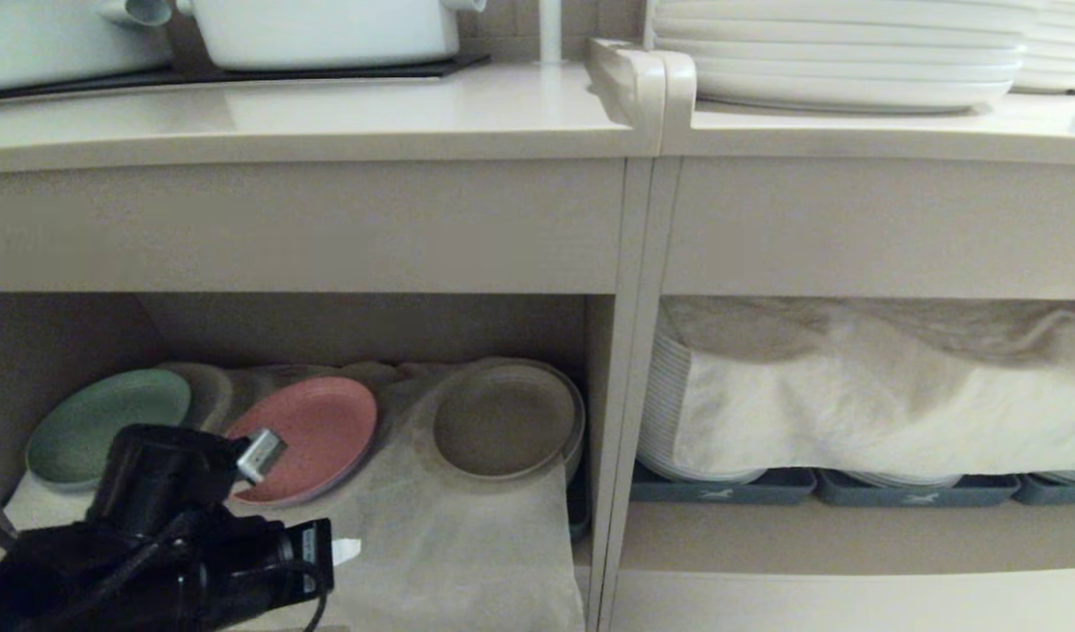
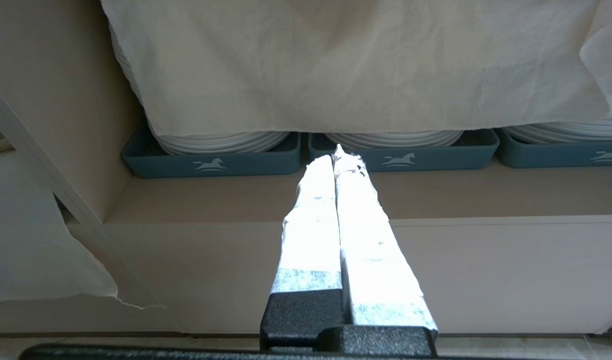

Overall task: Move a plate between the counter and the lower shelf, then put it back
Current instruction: Pick up the plate in the cupboard

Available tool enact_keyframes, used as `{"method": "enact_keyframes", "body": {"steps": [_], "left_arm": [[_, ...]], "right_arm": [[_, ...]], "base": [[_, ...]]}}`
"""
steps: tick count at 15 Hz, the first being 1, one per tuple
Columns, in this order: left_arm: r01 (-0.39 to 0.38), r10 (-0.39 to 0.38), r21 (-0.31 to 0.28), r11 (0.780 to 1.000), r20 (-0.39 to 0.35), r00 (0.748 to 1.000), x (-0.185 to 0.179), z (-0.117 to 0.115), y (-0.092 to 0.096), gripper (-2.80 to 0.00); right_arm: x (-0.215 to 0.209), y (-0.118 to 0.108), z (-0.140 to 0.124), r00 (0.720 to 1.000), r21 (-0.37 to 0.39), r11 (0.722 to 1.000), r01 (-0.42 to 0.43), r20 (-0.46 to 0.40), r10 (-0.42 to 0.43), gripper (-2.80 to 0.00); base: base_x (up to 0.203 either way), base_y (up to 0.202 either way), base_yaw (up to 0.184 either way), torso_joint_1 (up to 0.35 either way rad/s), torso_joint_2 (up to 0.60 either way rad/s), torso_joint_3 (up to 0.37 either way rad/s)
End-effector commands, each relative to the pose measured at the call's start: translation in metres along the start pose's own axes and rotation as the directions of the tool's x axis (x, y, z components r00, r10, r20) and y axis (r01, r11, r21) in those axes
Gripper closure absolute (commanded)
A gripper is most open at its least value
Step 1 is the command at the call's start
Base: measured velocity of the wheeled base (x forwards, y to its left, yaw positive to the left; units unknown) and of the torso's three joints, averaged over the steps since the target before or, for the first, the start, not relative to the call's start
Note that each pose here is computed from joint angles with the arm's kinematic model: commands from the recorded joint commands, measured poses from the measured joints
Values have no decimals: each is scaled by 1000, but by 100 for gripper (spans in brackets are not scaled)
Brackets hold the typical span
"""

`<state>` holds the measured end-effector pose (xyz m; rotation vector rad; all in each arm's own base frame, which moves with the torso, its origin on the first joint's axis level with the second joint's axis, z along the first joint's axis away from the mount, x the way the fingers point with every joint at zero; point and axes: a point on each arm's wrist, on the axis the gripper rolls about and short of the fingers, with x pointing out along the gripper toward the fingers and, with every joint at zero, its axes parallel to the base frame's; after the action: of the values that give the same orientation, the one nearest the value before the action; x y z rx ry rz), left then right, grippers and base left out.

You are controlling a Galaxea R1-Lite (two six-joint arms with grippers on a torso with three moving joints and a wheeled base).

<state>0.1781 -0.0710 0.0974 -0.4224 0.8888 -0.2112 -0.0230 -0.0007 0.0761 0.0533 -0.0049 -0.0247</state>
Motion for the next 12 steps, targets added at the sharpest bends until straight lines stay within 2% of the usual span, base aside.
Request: {"method": "enact_keyframes", "body": {"steps": [1,3,7,10,12], "left_arm": [[-20,20,-7,1000,-48,999,17,-2,-9,0],[-39,38,-15,999,-59,998,29,0,-9,0],[-19,19,-35,999,-7,1000,55,7,-11,0],[-44,45,-38,998,14,999,70,10,-11,0],[-31,34,-74,997,44,998,76,22,-17,0]], "right_arm": [[0,0,0,1000,0,1000,0,-1,0,0],[0,0,0,1000,0,1000,0,-1,0,0],[0,0,0,1000,0,1000,0,-1,0,0],[0,0,0,1000,0,1000,0,-1,0,0],[0,0,0,1000,0,1000,0,-1,0,0]], "base": [[0,0,0,0,0,0],[0,0,0,0,0,0],[0,0,0,0,0,0],[0,0,0,0,0,0],[0,0,0,0,0,0]]}}
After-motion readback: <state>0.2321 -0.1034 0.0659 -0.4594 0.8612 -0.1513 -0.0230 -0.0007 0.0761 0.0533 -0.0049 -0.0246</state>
